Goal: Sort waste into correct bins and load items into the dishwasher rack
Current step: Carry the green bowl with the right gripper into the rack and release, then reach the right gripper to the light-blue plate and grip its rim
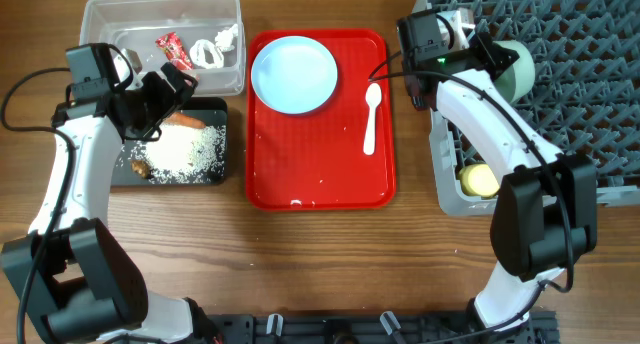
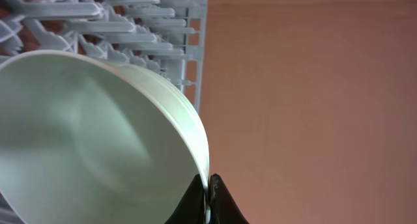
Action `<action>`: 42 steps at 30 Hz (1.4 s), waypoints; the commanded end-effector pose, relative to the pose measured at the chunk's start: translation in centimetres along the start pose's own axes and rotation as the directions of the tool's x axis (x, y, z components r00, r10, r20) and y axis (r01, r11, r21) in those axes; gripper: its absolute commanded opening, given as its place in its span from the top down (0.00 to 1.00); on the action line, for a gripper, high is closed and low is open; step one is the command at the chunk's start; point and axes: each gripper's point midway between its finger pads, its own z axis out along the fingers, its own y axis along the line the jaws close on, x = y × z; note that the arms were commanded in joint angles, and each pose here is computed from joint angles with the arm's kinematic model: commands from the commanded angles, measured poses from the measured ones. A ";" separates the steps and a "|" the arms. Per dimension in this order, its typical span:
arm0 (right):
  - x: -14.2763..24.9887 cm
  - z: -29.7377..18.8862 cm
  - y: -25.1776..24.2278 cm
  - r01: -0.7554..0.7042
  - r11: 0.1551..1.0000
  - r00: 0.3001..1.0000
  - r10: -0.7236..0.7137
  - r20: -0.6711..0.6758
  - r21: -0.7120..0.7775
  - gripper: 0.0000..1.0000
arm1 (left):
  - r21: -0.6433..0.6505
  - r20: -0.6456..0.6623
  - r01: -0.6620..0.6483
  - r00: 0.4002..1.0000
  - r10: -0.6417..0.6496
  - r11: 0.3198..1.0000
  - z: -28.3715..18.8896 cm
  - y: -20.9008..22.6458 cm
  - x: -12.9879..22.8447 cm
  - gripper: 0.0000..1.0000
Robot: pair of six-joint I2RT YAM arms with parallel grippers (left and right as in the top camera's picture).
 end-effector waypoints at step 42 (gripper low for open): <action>-8.3 -13.8 2.5 0.012 0.957 0.875 0.130 0.466 -0.289 0.00 | 0.010 0.013 -0.010 1.000 0.009 1.000 -0.5 -0.3 -0.2 0.00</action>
